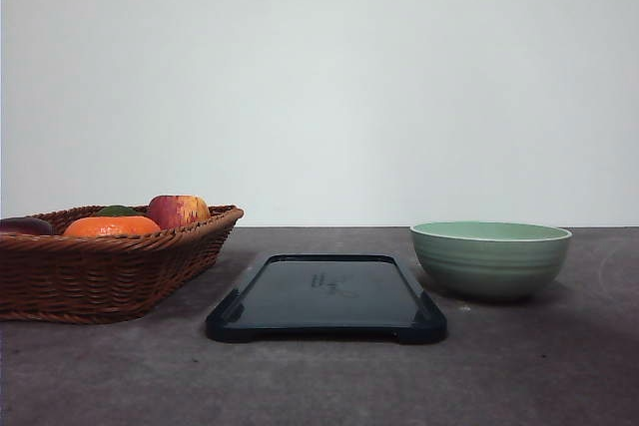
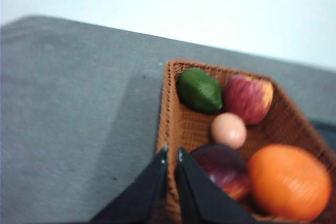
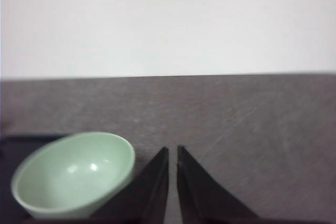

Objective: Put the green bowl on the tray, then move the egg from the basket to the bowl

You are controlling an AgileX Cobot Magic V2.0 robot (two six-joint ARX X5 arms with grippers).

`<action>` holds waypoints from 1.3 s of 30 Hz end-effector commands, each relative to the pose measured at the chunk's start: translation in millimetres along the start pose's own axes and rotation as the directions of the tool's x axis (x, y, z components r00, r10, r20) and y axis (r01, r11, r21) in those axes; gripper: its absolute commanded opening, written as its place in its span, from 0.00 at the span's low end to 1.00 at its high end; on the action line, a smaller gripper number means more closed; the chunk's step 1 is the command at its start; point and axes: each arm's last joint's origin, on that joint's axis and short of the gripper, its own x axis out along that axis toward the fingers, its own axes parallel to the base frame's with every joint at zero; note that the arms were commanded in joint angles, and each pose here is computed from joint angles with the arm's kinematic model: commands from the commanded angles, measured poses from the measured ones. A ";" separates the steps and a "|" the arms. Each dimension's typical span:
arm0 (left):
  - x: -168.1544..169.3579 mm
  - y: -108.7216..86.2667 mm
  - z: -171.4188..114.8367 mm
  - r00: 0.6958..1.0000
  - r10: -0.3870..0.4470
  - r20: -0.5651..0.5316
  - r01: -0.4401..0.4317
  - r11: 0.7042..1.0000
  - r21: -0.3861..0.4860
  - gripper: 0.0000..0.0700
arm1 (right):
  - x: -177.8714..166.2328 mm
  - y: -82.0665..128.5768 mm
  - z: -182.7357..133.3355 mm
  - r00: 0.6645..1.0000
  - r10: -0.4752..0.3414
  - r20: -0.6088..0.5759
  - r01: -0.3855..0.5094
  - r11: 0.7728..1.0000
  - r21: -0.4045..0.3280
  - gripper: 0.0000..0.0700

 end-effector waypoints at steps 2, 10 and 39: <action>1.4 0.8 -3.0 1.000 0.000 0.008 0.002 0.951 -0.309 0.01 | 0.2 0.0 -0.1 1.000 0.001 0.007 -0.003 0.962 0.273 0.01; 0.1 -2.5 10.5 0.989 -0.032 0.142 0.108 0.813 -0.572 0.01 | -1.5 1.5 9.5 0.999 0.018 0.033 -0.030 0.910 0.413 0.01; -2.3 -50.3 172.7 0.965 -0.234 -0.121 0.226 0.971 -0.076 0.01 | 50.6 30.9 146.5 0.924 0.302 -0.236 -0.290 0.953 0.085 0.01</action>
